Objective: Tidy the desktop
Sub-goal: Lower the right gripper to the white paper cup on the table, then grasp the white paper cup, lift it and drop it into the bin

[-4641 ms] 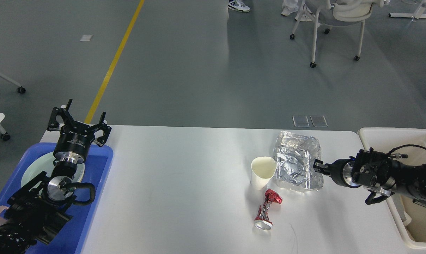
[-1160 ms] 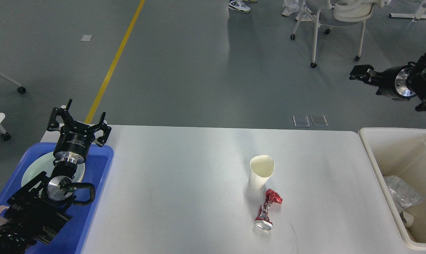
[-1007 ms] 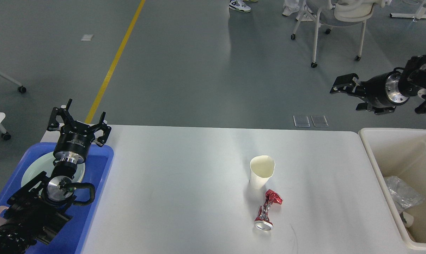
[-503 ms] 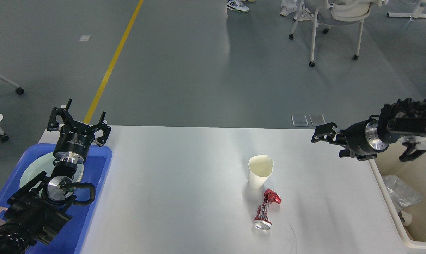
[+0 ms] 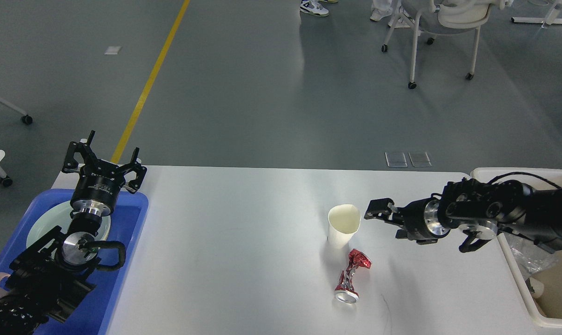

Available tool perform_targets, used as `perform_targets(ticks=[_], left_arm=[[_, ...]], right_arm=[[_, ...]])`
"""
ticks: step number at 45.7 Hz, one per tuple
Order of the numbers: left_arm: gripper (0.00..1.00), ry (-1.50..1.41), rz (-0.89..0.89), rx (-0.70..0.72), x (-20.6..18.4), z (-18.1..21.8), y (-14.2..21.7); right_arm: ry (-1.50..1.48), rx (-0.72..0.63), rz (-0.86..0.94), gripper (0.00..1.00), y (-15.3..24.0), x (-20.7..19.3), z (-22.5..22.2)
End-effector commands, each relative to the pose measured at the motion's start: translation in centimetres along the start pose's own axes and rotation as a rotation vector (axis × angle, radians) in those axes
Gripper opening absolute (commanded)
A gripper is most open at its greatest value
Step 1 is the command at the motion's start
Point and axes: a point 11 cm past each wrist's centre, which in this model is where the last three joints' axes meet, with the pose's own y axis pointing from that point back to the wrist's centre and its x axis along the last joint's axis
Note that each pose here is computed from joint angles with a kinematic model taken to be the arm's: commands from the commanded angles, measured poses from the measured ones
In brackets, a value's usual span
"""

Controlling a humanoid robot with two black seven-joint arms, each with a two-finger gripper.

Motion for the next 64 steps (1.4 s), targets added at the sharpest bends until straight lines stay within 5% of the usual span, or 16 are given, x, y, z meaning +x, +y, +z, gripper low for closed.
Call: perform_targets(ticks=[1, 26, 31, 37, 39, 64], left_arm=[[0.98, -0.001, -0.002, 0.001, 0.0, 0.0, 0.0], [0.98, -0.001, 0.0, 0.001, 0.0, 0.0, 0.0], [0.98, 0.0, 0.0, 0.0, 0.0, 0.0, 0.0], [0.98, 0.001, -0.001, 0.0, 0.0, 0.0, 0.0], [0.98, 0.001, -0.001, 0.0, 0.0, 0.0, 0.0], [0.98, 0.001, -0.001, 0.0, 0.0, 0.0, 0.0]], right_arm=[[-0.013, 0.061, -0.03, 1.0, -1.1, -1.4, -2.4], [-0.003, 0.064, -0.04, 0.99, -2.1, -2.6, -2.6], [-0.007, 0.063, 0.016, 0.62, -2.4, -2.4, -2.0], [-0.001, 0.054, 0.025, 0.32, -2.4, -2.3, -1.6], [0.003, 0.055, 0.025, 0.0, -2.4, -2.3, -1.6], [0.003, 0.033, 0.074, 0.0, -1.3, -0.7, -0.2]])
